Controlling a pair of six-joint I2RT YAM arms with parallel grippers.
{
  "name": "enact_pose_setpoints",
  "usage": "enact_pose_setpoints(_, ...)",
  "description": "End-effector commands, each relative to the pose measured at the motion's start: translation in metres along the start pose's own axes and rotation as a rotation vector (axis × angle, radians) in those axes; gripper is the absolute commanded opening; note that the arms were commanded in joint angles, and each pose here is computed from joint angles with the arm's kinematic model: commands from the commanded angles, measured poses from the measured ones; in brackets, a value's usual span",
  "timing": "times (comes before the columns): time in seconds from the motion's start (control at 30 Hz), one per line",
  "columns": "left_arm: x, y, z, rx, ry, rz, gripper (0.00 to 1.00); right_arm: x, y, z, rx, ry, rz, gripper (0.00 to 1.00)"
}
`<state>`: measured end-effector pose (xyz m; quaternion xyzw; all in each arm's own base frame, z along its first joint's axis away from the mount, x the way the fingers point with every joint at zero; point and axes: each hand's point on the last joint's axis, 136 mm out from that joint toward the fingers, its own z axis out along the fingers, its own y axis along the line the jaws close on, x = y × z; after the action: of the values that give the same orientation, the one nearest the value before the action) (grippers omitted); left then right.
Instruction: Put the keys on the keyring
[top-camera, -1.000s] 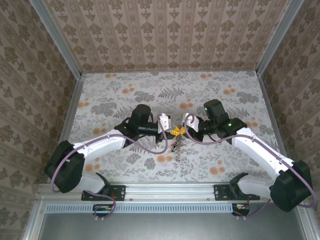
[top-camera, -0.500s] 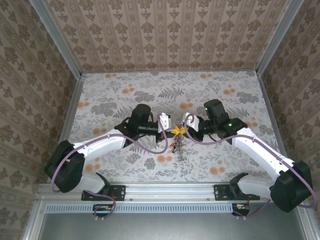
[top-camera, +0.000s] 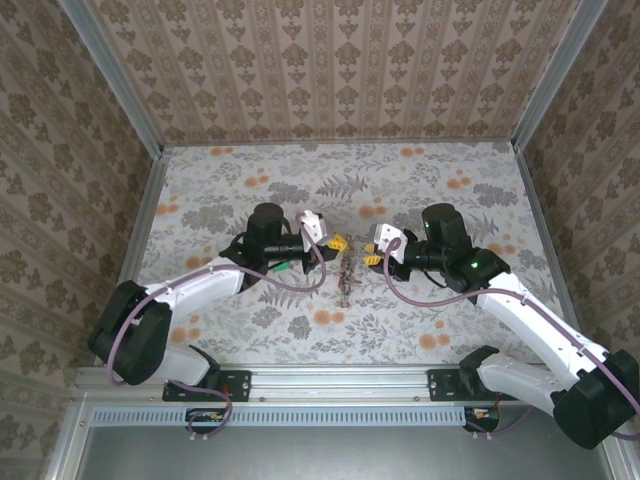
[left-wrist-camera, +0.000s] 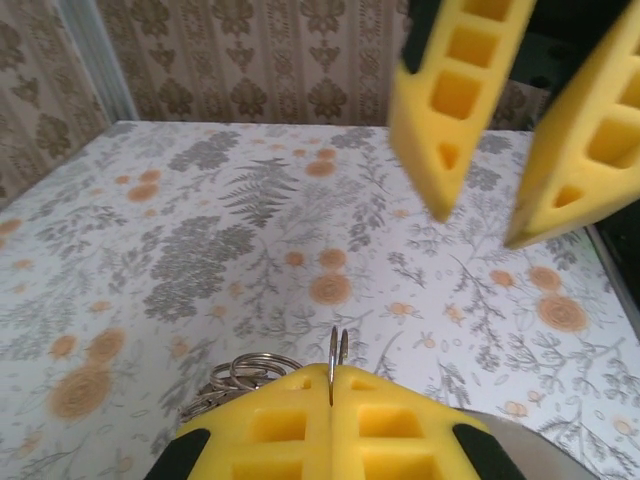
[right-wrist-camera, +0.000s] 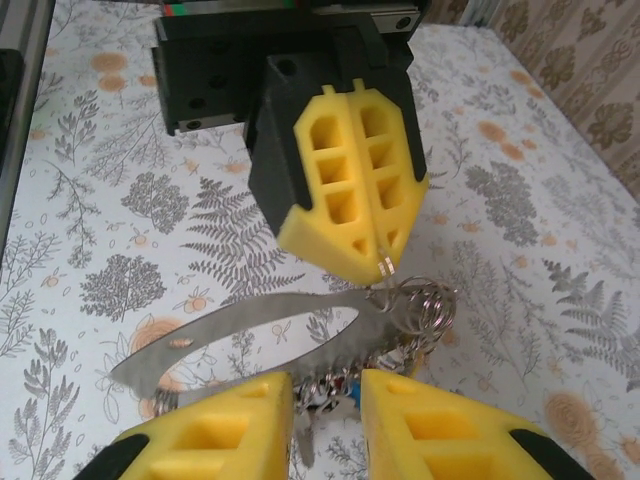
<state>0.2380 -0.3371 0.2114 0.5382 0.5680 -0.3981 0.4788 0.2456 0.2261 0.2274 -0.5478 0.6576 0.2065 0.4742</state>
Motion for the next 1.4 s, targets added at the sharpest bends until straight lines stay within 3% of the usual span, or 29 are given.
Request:
enact_pose_setpoints(0.0,-0.024,0.012,-0.011,-0.039,-0.084,0.024,0.0,-0.004,0.0,0.0,0.009,-0.024,0.029,0.27)
enact_pose_setpoints(0.37,-0.024,0.073,-0.033,-0.208,-0.119,-0.077,0.0,-0.017,0.014,0.023,-0.056,-0.064,0.089,0.24)
enact_pose_setpoints(0.7,-0.026,0.159,-0.082,-0.402,-0.197,-0.146,0.0,-0.017,0.075,0.114,-0.249,-0.013,0.118,0.2)
enact_pose_setpoints(0.87,-0.023,0.183,-0.102,-0.47,-0.181,-0.131,0.0,-0.003,0.074,0.167,-0.141,0.1,0.162,0.21)
enact_pose_setpoints(1.0,-0.021,0.197,-0.118,-0.521,-0.157,-0.121,0.0,0.012,0.05,0.201,-0.002,0.162,0.349,0.22)
enact_pose_setpoints(1.1,-0.023,0.206,-0.132,-0.564,-0.15,-0.126,0.0,0.02,0.031,0.221,0.1,0.185,0.477,0.3)
enact_pose_setpoints(1.37,-0.027,0.222,-0.159,-0.633,-0.143,-0.119,0.0,0.042,0.017,0.255,0.17,0.276,0.614,0.34)
